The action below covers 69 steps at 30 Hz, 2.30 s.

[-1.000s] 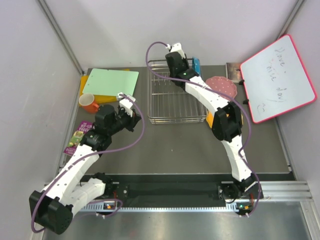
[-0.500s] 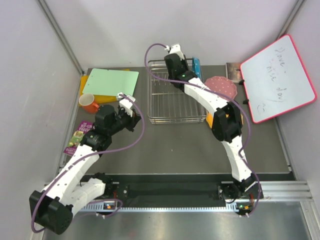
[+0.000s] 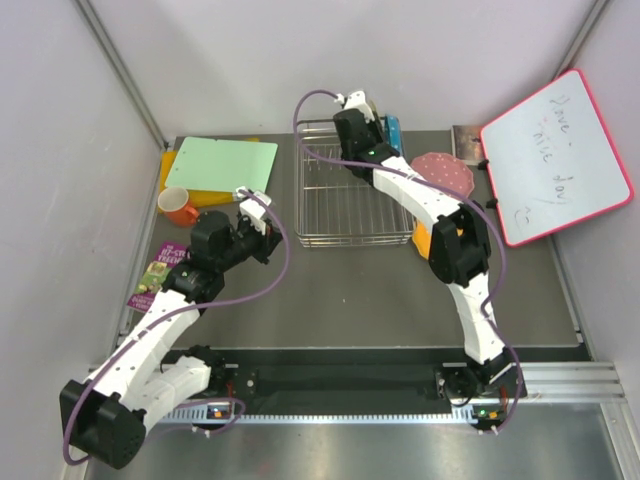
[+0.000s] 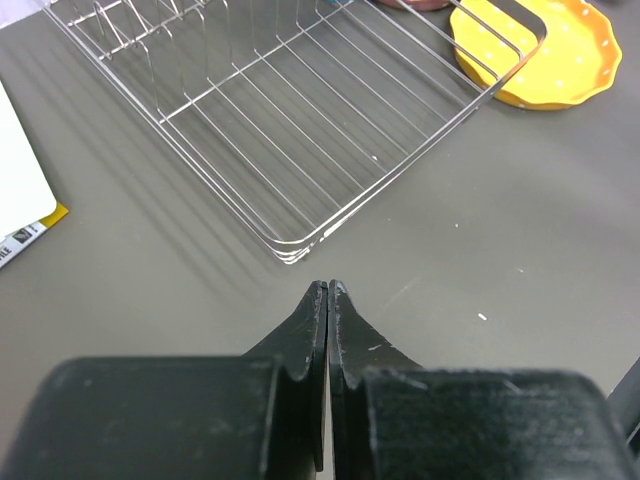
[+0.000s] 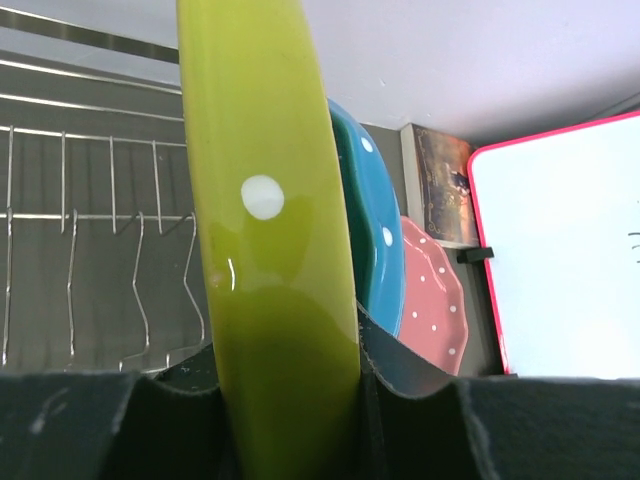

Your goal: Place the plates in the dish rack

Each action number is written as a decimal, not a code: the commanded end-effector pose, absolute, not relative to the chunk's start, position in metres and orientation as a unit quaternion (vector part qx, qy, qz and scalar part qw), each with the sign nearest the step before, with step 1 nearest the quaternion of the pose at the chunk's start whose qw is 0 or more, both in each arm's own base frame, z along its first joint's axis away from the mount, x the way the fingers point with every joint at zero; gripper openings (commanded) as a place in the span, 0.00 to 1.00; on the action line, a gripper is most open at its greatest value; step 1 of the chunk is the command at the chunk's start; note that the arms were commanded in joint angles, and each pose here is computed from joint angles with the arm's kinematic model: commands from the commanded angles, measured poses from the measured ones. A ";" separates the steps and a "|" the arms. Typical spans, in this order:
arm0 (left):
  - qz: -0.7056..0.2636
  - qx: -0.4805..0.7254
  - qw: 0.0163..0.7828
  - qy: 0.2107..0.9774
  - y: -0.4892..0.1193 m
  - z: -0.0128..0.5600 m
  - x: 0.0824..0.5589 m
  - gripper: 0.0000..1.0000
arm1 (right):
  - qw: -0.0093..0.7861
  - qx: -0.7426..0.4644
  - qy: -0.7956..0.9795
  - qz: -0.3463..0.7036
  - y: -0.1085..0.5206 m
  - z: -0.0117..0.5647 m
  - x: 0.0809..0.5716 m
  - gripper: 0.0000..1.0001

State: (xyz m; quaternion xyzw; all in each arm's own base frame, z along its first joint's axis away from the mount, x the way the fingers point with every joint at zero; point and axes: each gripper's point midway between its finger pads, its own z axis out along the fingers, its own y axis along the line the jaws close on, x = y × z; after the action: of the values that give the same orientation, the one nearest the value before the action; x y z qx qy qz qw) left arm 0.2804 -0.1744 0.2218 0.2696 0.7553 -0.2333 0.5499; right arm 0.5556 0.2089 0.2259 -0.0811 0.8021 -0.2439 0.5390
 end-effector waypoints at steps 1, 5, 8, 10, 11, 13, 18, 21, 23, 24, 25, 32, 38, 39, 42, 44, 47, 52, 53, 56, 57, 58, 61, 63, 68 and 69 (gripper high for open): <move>-0.239 0.268 0.567 0.742 -0.175 0.232 0.281 0.01 | 0.611 -0.014 0.762 -0.214 0.202 0.305 0.552 0.00; -0.236 0.270 0.565 0.743 -0.174 0.229 0.280 0.01 | 0.617 -0.012 0.759 -0.208 0.207 0.311 0.552 0.00; -0.237 0.268 0.567 0.742 -0.174 0.228 0.281 0.01 | 0.629 -0.002 0.750 -0.206 0.206 0.326 0.548 0.00; -0.240 0.266 0.567 0.741 -0.175 0.228 0.281 0.01 | 0.630 -0.005 0.749 -0.203 0.206 0.328 0.548 0.00; -0.242 0.266 0.567 0.741 -0.176 0.227 0.281 0.01 | 0.629 -0.007 0.750 -0.204 0.205 0.328 0.548 0.00; -0.244 0.265 0.571 0.738 -0.177 0.229 0.282 0.01 | 0.623 -0.014 0.756 -0.201 0.208 0.319 0.548 0.00; -0.242 0.267 0.570 0.739 -0.177 0.229 0.282 0.01 | 0.603 -0.029 0.778 -0.175 0.221 0.292 0.550 0.00; -0.239 0.268 0.564 0.744 -0.175 0.226 0.279 0.01 | 0.595 -0.033 0.784 -0.174 0.227 0.277 0.556 0.00; -0.238 0.268 0.559 0.747 -0.174 0.223 0.278 0.01 | 0.588 -0.037 0.788 -0.175 0.229 0.266 0.559 0.00; -0.238 0.268 0.560 0.748 -0.173 0.223 0.278 0.01 | 0.587 -0.036 0.789 -0.178 0.229 0.263 0.559 0.00; -0.238 0.268 0.556 0.750 -0.173 0.221 0.277 0.01 | 0.583 -0.036 0.791 -0.179 0.229 0.258 0.560 0.00; -0.238 0.272 0.543 0.758 -0.175 0.215 0.279 0.01 | 0.566 -0.022 0.804 -0.182 0.212 0.233 0.576 0.00; -0.240 0.274 0.536 0.762 -0.177 0.210 0.282 0.01 | 0.553 -0.026 0.811 -0.188 0.211 0.215 0.577 0.00; -0.238 0.273 0.537 0.761 -0.177 0.211 0.282 0.01 | 0.554 -0.027 0.810 -0.191 0.210 0.218 0.577 0.09; -0.234 0.272 0.540 0.761 -0.177 0.211 0.285 0.02 | 0.571 -0.032 0.800 -0.181 0.212 0.239 0.577 0.41; -0.233 0.271 0.541 0.761 -0.176 0.212 0.286 0.02 | 0.589 -0.020 0.790 -0.169 0.210 0.265 0.575 0.48; -0.233 0.275 0.543 0.759 -0.176 0.213 0.285 0.02 | 0.608 -0.019 0.780 -0.148 0.209 0.298 0.567 0.51; -0.236 0.279 0.550 0.751 -0.177 0.216 0.284 0.03 | 0.617 -0.022 0.773 -0.143 0.204 0.319 0.553 0.51; -0.234 0.280 0.551 0.751 -0.177 0.217 0.284 0.03 | 0.620 -0.023 0.771 -0.140 0.204 0.325 0.550 0.51; -0.224 0.280 0.559 0.747 -0.174 0.224 0.286 0.06 | 0.654 -0.031 0.751 -0.093 0.216 0.372 0.538 0.50; -0.218 0.277 0.564 0.747 -0.172 0.227 0.288 0.10 | 0.661 -0.044 0.745 -0.076 0.222 0.383 0.534 0.50; -0.211 0.273 0.571 0.745 -0.170 0.234 0.290 0.18 | 0.672 -0.046 0.737 -0.062 0.221 0.404 0.524 0.51; -0.202 0.266 0.590 0.735 -0.167 0.254 0.294 0.38 | 0.681 -0.056 0.729 -0.041 0.207 0.434 0.499 0.63; -0.204 0.286 0.597 0.721 -0.170 0.266 0.291 0.46 | 0.659 -0.082 0.746 -0.046 0.195 0.415 0.488 0.74; -0.194 0.385 0.624 0.652 -0.189 0.305 0.280 0.55 | 0.607 -0.079 0.790 -0.038 0.096 0.384 0.462 0.82; -0.195 0.399 0.621 0.646 -0.192 0.307 0.277 0.52 | 0.595 -0.078 0.799 -0.036 0.078 0.380 0.451 0.82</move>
State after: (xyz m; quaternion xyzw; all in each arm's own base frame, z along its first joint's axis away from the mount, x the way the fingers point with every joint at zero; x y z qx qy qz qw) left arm 0.2882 -0.1766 0.2612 0.3147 0.7200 -0.2026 0.5844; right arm 0.4744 0.1481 0.3958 -0.0814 0.7671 -0.0562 0.6338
